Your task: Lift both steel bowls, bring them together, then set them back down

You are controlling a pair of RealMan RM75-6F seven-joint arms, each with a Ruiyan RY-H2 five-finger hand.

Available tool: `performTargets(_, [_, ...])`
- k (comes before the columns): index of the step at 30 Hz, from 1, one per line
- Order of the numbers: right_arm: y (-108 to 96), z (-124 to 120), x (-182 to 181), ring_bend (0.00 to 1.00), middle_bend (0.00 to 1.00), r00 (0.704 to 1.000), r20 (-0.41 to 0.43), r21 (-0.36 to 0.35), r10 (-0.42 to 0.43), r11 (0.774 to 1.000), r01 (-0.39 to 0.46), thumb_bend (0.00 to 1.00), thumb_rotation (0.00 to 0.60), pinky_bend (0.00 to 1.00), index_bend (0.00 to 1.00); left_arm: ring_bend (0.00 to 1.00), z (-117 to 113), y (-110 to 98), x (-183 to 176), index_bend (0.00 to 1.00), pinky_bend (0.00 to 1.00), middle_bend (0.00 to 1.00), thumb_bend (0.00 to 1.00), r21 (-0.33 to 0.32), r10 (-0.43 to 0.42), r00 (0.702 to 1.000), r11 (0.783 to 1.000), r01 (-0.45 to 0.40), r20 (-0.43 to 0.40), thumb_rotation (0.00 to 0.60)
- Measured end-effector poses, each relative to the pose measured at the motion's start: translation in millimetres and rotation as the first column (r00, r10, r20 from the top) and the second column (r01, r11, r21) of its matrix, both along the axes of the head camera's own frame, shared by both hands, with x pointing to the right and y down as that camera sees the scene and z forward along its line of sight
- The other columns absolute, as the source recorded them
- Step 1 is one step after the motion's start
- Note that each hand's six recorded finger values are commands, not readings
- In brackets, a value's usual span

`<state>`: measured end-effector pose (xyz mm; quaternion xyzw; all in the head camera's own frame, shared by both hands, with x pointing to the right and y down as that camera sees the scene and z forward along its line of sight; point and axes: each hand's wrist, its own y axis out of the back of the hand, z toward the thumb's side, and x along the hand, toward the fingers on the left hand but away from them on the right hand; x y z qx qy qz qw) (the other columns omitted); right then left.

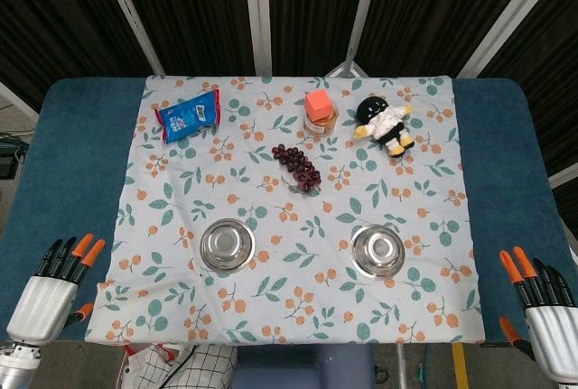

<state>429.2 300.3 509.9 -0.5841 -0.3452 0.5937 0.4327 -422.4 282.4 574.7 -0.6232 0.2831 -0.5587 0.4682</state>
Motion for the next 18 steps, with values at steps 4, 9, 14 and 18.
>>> performTargets(4, [-0.4,0.3,-0.4,0.00,0.00,1.000,0.000,-0.001,-0.002,1.000,0.002,0.32,0.600,0.12,0.00,0.00,1.0,0.1,1.1,0.00,0.07,0.00,0.12,0.000,0.006,1.000,1.000,-0.006,-0.001,0.591])
performTargets(9, [-0.7,2.6,0.0,0.00,0.00,1.000,-0.005,-0.010,0.000,1.000,0.000,0.32,0.600,0.12,0.00,0.00,4.3,-1.8,9.1,0.00,0.07,0.00,0.12,0.004,0.039,0.999,0.999,-0.039,-0.017,0.600])
performTargets(14, [-1.6,2.3,-0.8,0.00,0.00,1.000,0.006,-0.012,0.003,1.000,-0.003,0.32,0.600,0.12,0.00,0.00,15.3,-9.3,25.3,0.00,0.07,0.00,0.12,-0.008,0.077,0.996,0.997,-0.077,-0.054,0.600])
performTargets(18, [-3.4,2.3,-0.8,0.00,0.00,1.000,0.016,-0.014,0.003,1.000,-0.003,0.32,0.600,0.12,0.00,0.00,29.9,-21.2,49.7,0.00,0.07,0.00,0.12,-0.033,0.106,0.990,0.994,-0.109,-0.090,0.600])
